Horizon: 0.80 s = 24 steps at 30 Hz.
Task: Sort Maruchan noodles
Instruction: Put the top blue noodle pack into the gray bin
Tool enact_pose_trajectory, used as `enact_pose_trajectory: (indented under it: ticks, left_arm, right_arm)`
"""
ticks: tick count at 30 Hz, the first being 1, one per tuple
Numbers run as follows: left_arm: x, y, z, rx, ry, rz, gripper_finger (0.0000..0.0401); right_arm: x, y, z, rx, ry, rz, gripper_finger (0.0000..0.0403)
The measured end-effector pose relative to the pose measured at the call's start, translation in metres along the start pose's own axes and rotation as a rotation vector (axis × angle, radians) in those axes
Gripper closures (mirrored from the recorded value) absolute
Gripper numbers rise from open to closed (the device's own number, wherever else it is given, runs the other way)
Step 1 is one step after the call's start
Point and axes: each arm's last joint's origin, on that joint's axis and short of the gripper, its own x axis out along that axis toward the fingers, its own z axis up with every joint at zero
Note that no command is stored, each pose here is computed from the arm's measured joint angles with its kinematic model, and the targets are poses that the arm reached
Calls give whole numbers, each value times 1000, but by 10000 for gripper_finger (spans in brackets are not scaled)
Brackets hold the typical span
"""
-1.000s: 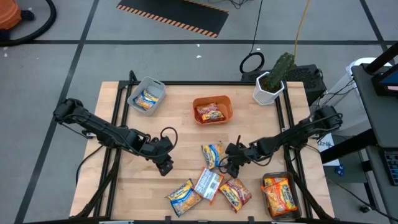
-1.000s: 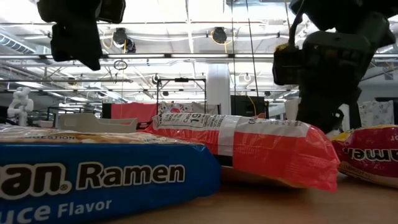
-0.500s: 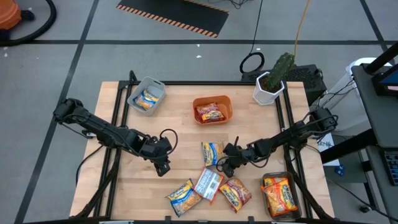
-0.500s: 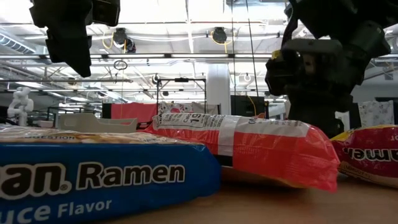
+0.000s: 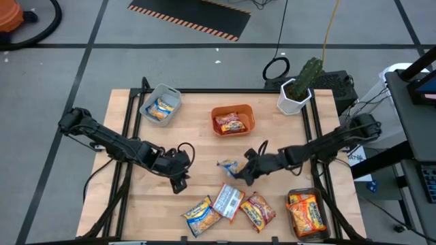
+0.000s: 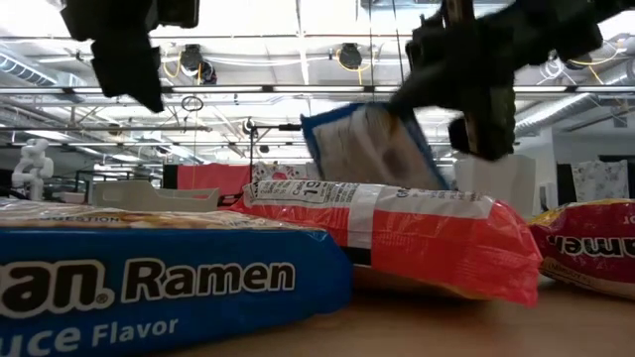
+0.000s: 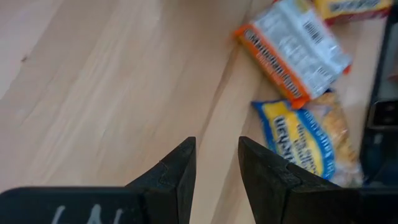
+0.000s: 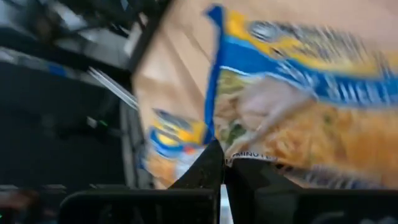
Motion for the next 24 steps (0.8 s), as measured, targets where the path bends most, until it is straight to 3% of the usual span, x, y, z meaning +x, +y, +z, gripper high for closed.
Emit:
enact_pose_trajectory:
  ticks: [9,13,19,24]
  left_arm:
    - [-1,-6,15,60,-181,-32,268]
    - [-2,-3,33,106,-303,-50,220]
    - [-7,14,67,68,-492,-63,121]
    - [-18,25,96,147,-703,-87,109]
  right_arm:
    - [-47,18,41,57,-98,142,402]
    - [-67,24,53,72,-125,207,403]
    - [-93,31,65,115,-172,301,403]
    - [-110,36,76,140,-200,381,403]
